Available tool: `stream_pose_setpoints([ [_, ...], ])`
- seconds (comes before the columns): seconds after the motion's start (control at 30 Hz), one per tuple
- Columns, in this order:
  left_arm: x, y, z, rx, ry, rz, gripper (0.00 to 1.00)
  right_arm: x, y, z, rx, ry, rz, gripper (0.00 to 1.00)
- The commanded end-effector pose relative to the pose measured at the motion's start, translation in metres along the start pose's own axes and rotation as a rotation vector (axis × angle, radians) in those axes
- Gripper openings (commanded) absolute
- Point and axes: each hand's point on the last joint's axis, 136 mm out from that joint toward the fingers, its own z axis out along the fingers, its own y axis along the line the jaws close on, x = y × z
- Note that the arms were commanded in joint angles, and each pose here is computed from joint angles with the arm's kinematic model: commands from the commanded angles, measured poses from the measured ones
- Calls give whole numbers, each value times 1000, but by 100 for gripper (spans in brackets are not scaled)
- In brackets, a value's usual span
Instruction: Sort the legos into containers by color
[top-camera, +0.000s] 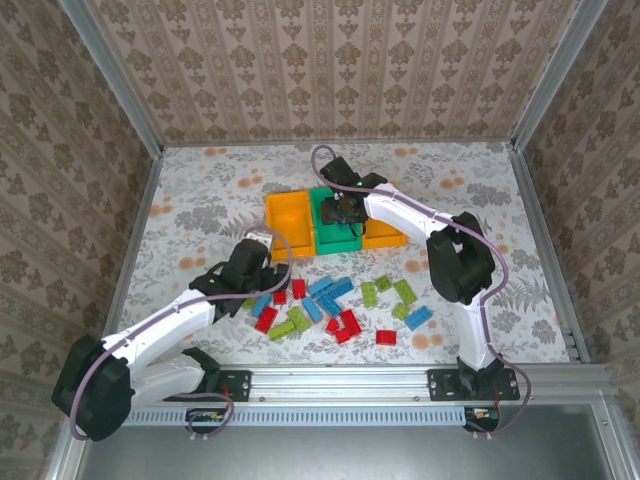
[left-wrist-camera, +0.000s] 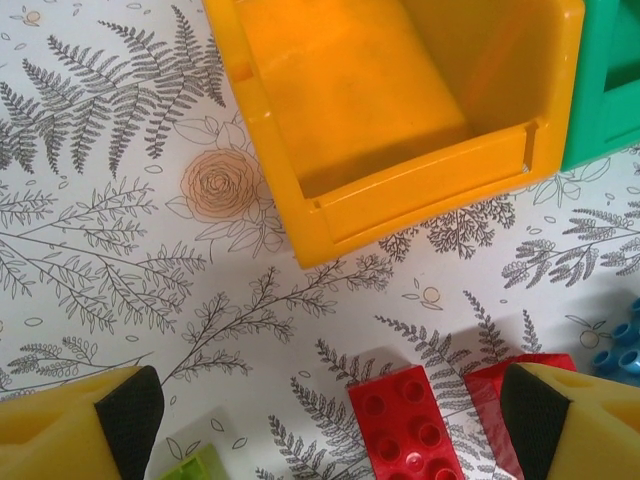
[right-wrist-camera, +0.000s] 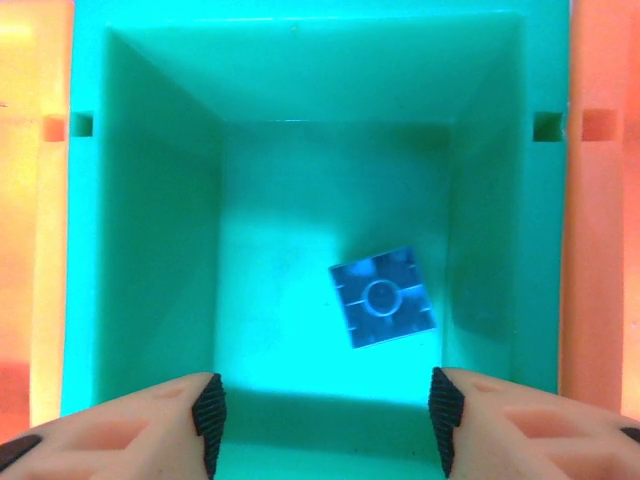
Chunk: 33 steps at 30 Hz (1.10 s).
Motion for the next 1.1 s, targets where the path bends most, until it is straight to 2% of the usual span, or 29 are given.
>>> stream_pose_setpoints([
  [0.0,2,-1,-7,6,4,-14,91,-2,2,-17,-6,-21,-1,63],
  [0.2,14,21,-9,-114,39,-70,92,8,7,-44,-20,-93,-81,77],
  [0.43,48,48,-11,-253,152,-174,92,19,-4,-60,-24,-133,-94,80],
  [0.63,58,53,-5,-247,207,-294,90,26,-9,-60,-8,-116,-86,81],
  [0.8,66,55,7,-227,286,-341,88,25,-15,-71,-7,-157,-64,81],
  [1.07,70,50,29,-196,352,-359,75,29,-34,-87,57,-196,-67,81],
])
